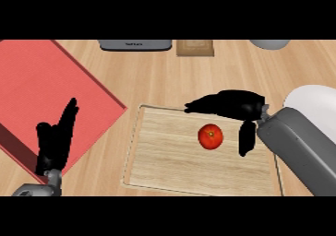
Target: Pick the tomato from the tray and place it in the plate
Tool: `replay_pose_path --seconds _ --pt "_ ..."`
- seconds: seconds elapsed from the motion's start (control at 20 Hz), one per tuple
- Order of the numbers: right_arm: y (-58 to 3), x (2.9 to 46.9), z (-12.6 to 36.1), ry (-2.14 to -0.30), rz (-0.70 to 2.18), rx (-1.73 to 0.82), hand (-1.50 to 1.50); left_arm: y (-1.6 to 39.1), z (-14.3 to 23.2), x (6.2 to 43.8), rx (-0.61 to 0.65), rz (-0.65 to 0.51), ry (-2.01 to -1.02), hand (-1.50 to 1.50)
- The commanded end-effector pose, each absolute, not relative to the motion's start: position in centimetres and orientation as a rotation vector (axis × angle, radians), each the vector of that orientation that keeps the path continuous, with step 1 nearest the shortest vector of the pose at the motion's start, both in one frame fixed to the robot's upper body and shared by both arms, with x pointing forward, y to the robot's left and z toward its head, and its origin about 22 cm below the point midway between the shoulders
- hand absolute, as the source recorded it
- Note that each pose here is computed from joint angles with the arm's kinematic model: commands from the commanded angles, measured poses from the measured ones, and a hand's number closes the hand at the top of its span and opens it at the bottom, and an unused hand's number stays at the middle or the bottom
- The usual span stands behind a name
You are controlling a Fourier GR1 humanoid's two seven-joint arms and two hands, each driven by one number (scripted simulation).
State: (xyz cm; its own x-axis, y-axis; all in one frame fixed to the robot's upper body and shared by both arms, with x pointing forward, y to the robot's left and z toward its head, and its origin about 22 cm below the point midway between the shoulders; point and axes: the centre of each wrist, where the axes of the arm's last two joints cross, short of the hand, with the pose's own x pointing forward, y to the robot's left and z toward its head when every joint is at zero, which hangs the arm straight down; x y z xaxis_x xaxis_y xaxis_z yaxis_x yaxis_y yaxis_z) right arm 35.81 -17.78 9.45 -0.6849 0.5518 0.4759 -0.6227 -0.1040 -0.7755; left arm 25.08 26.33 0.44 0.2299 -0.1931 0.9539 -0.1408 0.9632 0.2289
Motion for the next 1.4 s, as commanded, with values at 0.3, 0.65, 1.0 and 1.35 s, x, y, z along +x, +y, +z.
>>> replay_pose_path --seconds 0.3,0.65,1.0,1.35 --pt "-16.1 34.9 7.5 -1.317 1.937 0.091 -1.50 25.0 -0.6 24.8 0.238 -0.026 -1.280 0.00" --pt "-16.0 34.9 5.5 -1.308 1.925 0.119 -1.50 24.6 -0.5 24.8 0.227 -0.016 -1.294 0.00" --pt "-15.9 35.7 4.7 -1.373 1.990 0.080 1.50 24.9 -1.8 24.0 0.231 -0.028 -1.271 0.00" --pt "-15.0 36.0 3.8 -1.504 1.953 0.021 1.50 25.3 -1.1 24.8 0.238 -0.020 -1.283 0.00"
